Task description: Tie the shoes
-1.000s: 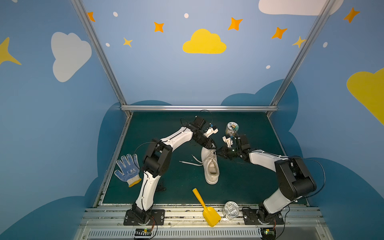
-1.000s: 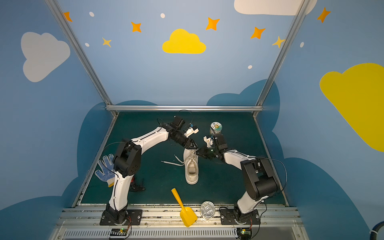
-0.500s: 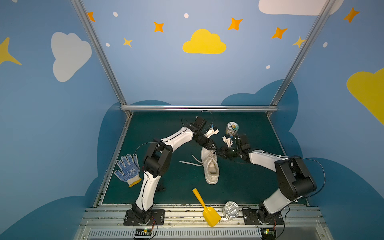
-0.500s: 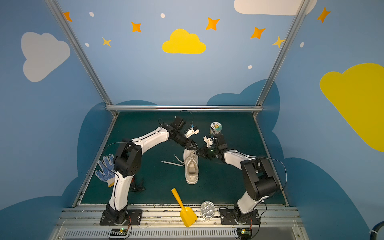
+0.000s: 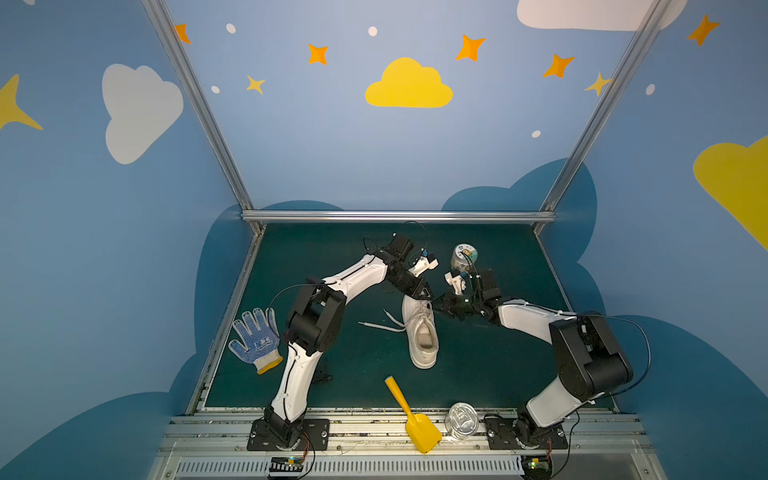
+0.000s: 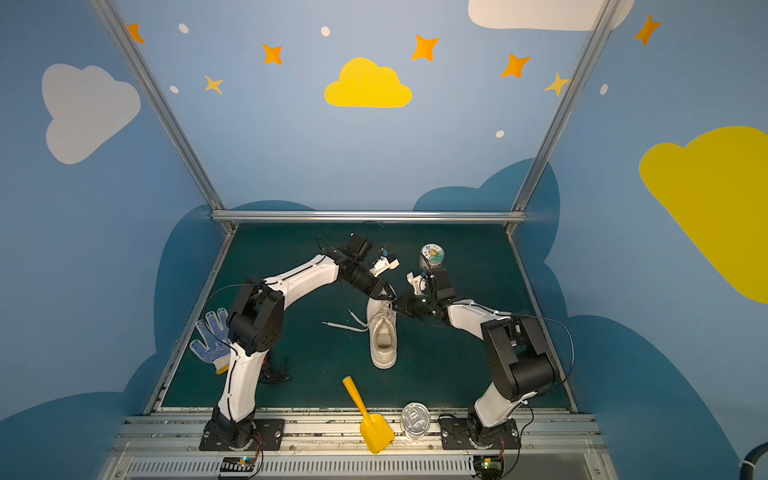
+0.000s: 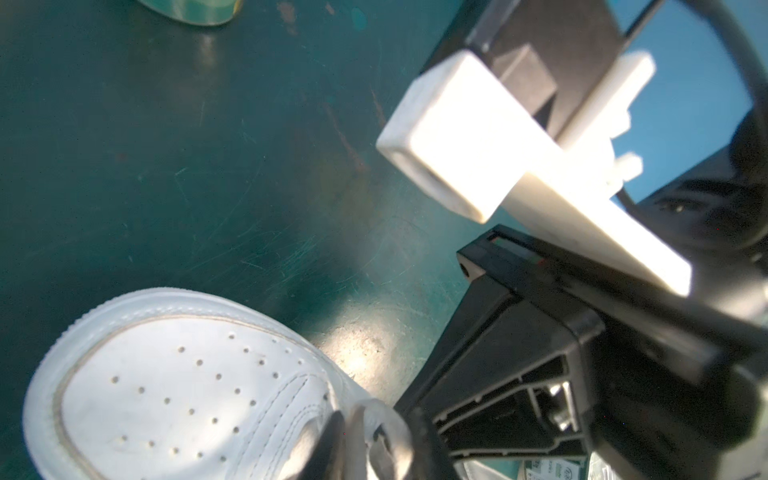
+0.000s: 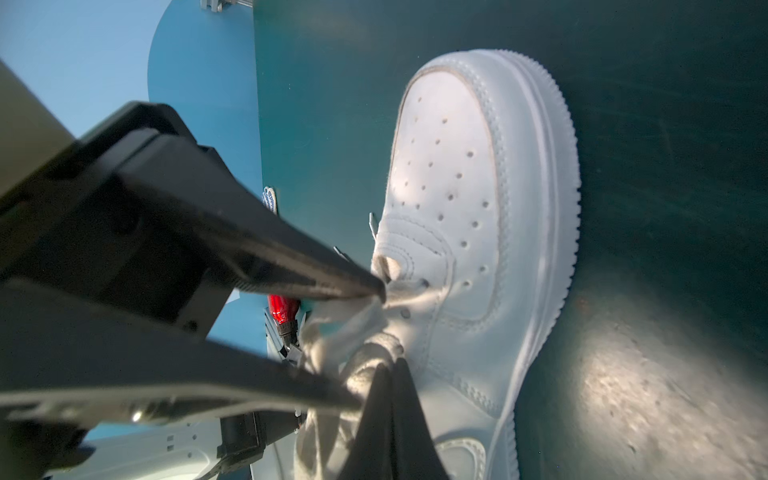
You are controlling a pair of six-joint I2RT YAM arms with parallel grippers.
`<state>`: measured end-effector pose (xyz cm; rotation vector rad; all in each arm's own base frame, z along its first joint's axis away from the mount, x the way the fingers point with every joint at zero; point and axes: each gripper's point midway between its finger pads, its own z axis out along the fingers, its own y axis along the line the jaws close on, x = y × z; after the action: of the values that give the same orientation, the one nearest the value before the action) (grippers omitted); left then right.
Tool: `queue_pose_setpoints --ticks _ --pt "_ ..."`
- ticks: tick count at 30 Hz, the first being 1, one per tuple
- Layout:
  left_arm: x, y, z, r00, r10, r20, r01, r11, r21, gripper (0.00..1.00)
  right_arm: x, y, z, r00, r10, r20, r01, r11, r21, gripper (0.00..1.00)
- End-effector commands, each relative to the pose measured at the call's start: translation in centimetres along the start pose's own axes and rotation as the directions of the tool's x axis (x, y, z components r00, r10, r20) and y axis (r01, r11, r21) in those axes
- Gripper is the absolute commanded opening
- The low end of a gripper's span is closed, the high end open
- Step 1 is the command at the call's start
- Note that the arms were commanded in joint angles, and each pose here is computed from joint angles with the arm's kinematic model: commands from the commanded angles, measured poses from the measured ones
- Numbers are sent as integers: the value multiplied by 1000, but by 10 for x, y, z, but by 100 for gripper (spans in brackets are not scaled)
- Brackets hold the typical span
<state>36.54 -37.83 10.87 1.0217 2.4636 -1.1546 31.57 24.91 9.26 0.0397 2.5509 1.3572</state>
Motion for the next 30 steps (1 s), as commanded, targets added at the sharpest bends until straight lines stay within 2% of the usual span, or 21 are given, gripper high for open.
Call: queue_pose_setpoints --ticks 1,4,7,13,30 --pt "-1 -1 2 1000 -1 -4 2 1000 18 18 8 8 -1 999 -21 -28 21 1000 -22 0" --pt "-6 -2 -3 1000 6 13 -6 1000 11 6 10 9 -2 999 -24 -31 24 1000 -20 0" --pt "-13 -6 -10 999 15 45 -16 1000 8 4 11 10 -4 999 -26 -30 25 1000 -18 0" --pt "-24 -15 -24 995 16 96 -18 1000 16 3 16 15 -11 999 -37 -31 37 999 -22 0" --pt "-23 -19 -48 987 10 163 -9 1000 -7 3 31 11 -31 998 -47 -36 48 999 23 0"
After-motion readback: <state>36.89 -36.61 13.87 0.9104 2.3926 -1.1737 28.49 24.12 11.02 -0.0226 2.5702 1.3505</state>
